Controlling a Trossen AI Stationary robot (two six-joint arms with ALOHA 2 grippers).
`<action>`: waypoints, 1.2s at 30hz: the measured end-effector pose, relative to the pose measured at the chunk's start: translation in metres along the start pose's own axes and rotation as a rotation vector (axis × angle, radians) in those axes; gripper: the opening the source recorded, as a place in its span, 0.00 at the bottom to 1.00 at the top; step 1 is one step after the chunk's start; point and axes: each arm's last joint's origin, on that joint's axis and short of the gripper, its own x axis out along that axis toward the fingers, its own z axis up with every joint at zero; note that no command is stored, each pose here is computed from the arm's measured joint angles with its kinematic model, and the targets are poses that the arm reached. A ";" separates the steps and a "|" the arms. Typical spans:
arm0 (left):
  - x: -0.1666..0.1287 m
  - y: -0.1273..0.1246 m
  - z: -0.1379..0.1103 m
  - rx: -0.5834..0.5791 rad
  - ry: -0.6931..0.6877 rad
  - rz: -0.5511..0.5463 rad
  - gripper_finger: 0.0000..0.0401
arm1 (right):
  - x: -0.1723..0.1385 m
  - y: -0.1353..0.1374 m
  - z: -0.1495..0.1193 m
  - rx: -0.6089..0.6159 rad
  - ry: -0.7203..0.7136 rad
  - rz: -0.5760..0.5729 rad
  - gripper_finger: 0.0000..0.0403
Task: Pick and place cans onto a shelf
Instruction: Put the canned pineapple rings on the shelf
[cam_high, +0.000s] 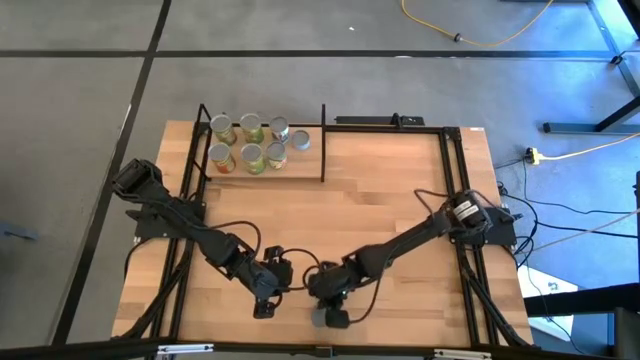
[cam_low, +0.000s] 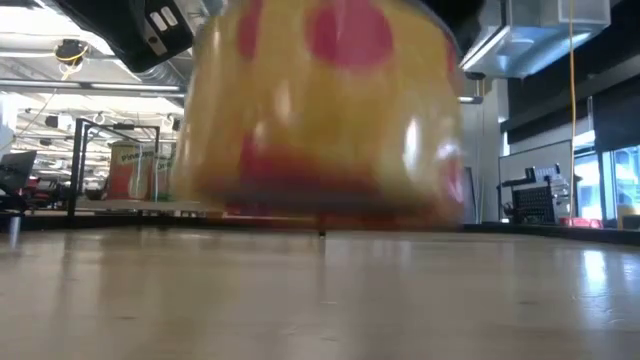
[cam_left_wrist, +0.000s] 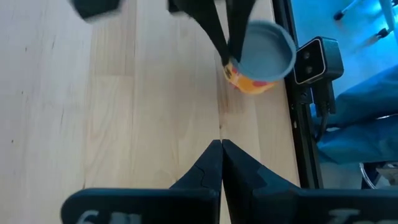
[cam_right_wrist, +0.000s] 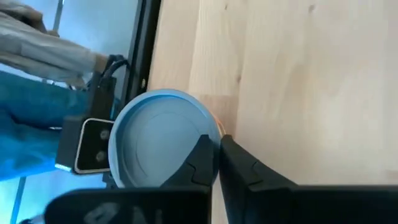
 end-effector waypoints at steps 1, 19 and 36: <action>0.000 0.000 0.000 0.000 0.000 0.000 0.00 | -0.006 -0.001 0.003 -0.006 -0.005 -0.004 0.03; -0.092 0.017 0.006 0.019 -0.151 0.117 0.00 | -0.143 -0.069 0.059 0.173 -0.286 -0.232 0.03; -0.113 0.050 0.008 0.049 -0.121 0.296 0.00 | -0.162 -0.171 0.105 0.229 -0.207 -0.328 0.03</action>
